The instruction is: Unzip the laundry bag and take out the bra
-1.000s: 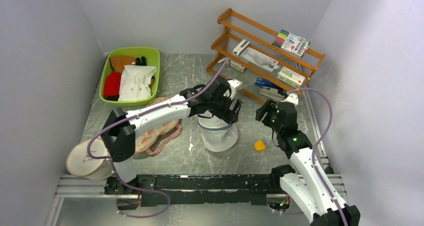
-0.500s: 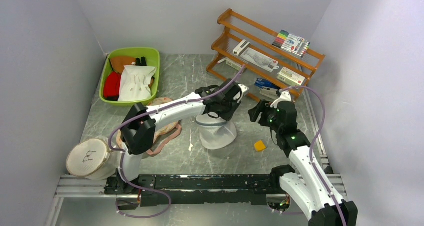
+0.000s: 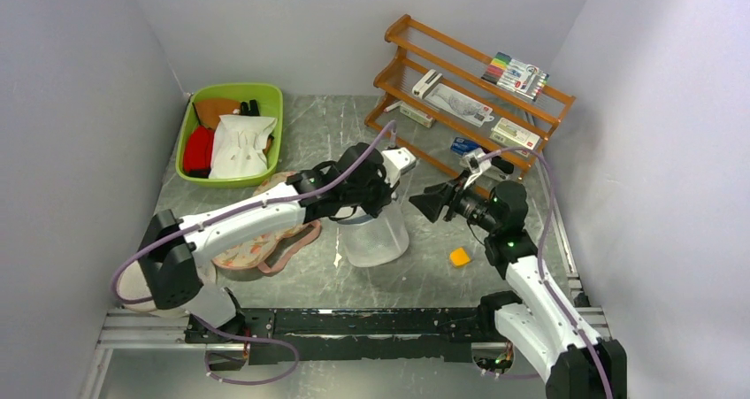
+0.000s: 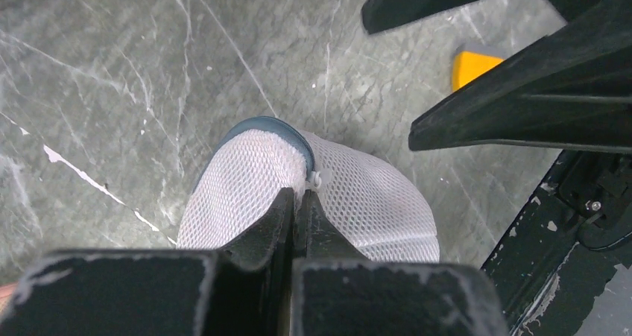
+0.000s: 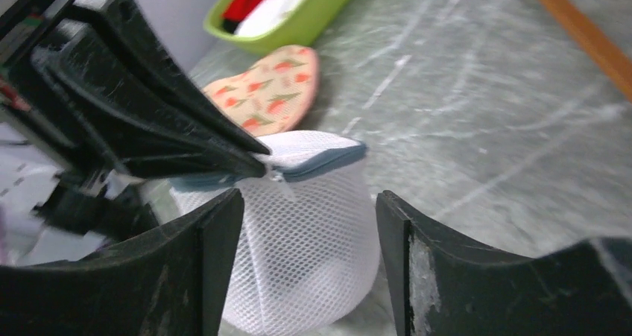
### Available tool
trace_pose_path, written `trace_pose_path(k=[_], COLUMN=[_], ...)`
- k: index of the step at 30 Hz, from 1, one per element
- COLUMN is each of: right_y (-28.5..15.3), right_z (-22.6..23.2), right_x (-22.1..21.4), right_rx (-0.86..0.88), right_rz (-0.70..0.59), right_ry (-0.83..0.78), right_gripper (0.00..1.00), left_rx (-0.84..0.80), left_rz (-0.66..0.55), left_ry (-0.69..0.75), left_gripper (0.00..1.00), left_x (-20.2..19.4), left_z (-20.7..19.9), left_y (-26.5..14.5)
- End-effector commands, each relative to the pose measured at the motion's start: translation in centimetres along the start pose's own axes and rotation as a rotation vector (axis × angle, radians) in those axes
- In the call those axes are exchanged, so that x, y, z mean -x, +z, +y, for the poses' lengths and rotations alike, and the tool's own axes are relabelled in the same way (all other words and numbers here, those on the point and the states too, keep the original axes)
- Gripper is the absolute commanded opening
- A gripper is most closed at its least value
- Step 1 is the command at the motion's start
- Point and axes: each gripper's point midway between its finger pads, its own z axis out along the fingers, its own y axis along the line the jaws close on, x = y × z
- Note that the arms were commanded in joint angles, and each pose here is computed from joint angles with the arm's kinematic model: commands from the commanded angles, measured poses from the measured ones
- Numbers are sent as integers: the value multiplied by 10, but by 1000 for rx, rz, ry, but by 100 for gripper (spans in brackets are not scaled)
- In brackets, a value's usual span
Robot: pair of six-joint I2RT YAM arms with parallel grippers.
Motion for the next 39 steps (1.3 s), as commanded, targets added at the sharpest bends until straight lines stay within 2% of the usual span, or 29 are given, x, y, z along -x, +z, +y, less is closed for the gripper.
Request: trace_pose_path(k=[1, 4, 10, 23, 27, 36, 39], right_y=[2, 11, 34, 41, 42, 42, 43], right_z=[49, 57, 69, 46, 54, 65, 60], right_x=[4, -5, -18, -29, -33, -34, -34], right_rx=[318, 386, 387, 260, 329, 384, 350], right_rz=[24, 91, 162, 159, 178, 163, 160], right_ry=[-78, -59, -83, -46, -36, -11, -9], right_gripper=[60, 53, 44, 42, 29, 25, 17], left_rx=[-39, -45, -47, -59, -64, -74, -72], left_rz=[-160, -200, -202, -239, -233, -234, -224], left_ry=[18, -15, -50, -46, -45, -50, -48], left_gripper=[7, 7, 7, 7, 7, 7, 7], left_x=[27, 30, 28, 32, 32, 34, 33], left_z=[-3, -3, -1, -2, -3, -4, -4], left_y=[-14, -22, -25, -41, -40, -40, -38])
